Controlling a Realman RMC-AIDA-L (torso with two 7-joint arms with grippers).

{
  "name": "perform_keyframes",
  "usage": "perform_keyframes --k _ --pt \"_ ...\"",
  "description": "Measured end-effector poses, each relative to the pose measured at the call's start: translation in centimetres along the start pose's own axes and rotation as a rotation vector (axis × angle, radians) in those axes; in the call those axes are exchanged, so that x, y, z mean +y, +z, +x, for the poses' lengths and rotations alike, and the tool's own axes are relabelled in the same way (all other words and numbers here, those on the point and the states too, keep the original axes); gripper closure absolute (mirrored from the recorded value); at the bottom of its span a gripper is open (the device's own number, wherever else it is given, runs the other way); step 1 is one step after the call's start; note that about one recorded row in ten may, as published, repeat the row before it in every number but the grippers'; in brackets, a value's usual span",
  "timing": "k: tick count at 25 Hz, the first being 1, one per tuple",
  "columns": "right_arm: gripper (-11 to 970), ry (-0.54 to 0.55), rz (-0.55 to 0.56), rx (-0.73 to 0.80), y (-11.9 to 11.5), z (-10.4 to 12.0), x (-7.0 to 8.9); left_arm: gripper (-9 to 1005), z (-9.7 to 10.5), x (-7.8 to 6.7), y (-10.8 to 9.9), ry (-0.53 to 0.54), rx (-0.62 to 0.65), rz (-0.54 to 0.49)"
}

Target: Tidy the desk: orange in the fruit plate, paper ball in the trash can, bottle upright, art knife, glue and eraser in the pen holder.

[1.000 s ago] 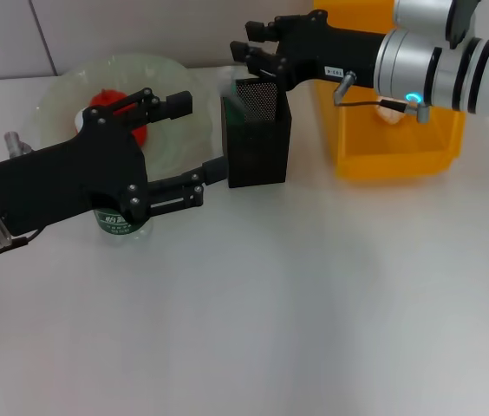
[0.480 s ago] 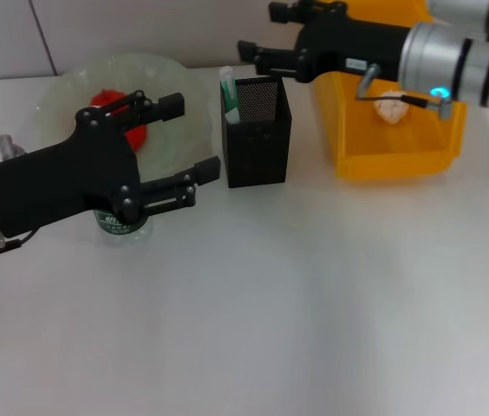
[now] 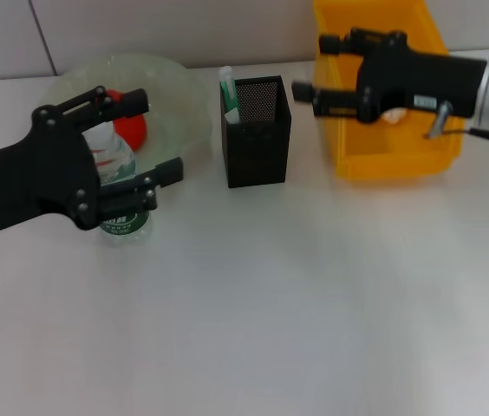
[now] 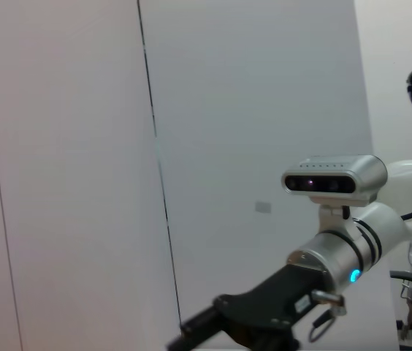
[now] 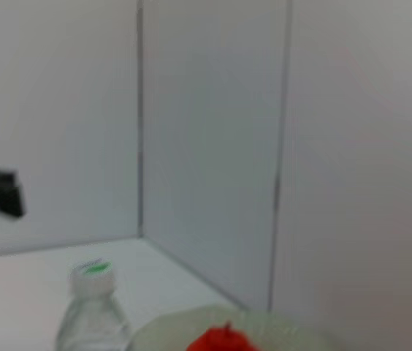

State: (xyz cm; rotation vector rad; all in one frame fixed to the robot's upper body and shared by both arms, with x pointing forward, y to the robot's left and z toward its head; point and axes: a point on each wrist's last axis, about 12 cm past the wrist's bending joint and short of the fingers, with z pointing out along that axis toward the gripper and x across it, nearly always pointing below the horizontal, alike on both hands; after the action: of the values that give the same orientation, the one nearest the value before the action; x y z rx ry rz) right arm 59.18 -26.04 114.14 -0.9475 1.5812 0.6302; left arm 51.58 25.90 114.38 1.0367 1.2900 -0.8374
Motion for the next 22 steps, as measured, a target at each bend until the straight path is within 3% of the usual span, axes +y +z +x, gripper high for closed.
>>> perform_keyframes --k 7,14,22 --pt "183 0.011 -0.210 0.052 -1.5 1.2 3.0 191 0.6 -0.1 -1.9 -0.013 0.075 0.011" --pt "184 -0.001 -0.323 0.085 -1.7 1.9 4.8 191 1.7 -0.3 -2.4 -0.052 0.178 0.028" --pt "183 -0.039 -0.392 0.135 -1.4 2.3 6.3 191 2.1 -0.5 -3.4 -0.085 0.206 0.032"
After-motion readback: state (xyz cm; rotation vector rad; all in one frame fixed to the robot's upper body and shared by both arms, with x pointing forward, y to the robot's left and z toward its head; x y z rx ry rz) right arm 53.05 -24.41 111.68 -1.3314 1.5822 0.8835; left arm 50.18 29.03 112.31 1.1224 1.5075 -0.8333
